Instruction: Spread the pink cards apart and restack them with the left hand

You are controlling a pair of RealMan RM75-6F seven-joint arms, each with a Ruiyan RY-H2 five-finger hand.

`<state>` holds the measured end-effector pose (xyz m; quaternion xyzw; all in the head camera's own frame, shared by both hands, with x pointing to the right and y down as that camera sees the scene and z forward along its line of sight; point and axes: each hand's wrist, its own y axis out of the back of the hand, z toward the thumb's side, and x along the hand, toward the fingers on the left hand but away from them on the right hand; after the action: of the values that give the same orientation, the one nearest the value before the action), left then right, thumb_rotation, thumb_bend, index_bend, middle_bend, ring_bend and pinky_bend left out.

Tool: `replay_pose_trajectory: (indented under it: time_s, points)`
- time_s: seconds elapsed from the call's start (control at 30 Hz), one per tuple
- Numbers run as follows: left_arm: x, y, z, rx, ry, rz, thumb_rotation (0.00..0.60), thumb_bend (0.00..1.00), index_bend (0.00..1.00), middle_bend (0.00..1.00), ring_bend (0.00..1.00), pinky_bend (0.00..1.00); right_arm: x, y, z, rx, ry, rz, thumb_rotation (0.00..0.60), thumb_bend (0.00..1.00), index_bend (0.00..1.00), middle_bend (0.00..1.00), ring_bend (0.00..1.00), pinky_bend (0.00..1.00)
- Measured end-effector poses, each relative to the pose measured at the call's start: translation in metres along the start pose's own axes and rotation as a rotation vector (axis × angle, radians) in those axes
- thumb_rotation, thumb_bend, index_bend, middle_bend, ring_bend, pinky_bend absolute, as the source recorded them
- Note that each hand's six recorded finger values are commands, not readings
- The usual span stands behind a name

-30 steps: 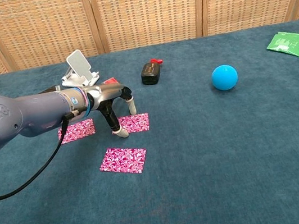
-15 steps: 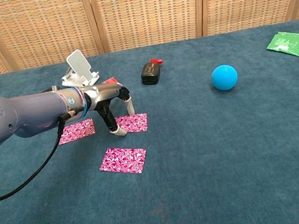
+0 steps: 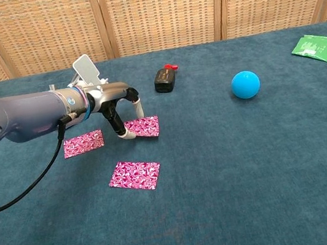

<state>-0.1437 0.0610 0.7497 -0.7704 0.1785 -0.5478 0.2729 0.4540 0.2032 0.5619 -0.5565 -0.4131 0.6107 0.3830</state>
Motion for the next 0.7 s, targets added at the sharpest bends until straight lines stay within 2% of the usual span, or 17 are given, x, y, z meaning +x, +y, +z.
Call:
replay_pose_trajectory:
  time_s: [0.37,0.7]
  points:
    - [-0.017,-0.002,0.007,0.022,-0.048,-0.017,0.6,0.29,0.65,0.0,0.0,0.0,0.001,0.0,0.002,-0.001,0.007,0.003,0.6,0.0,0.0,0.0,0.0,0.0]
    - [-0.052,-0.02,0.013,0.026,-0.115,-0.087,0.6,0.29,0.63,0.0,0.0,0.0,0.002,0.001,0.003,-0.005,0.01,0.0,0.6,0.0,0.0,0.0,0.0,0.0]
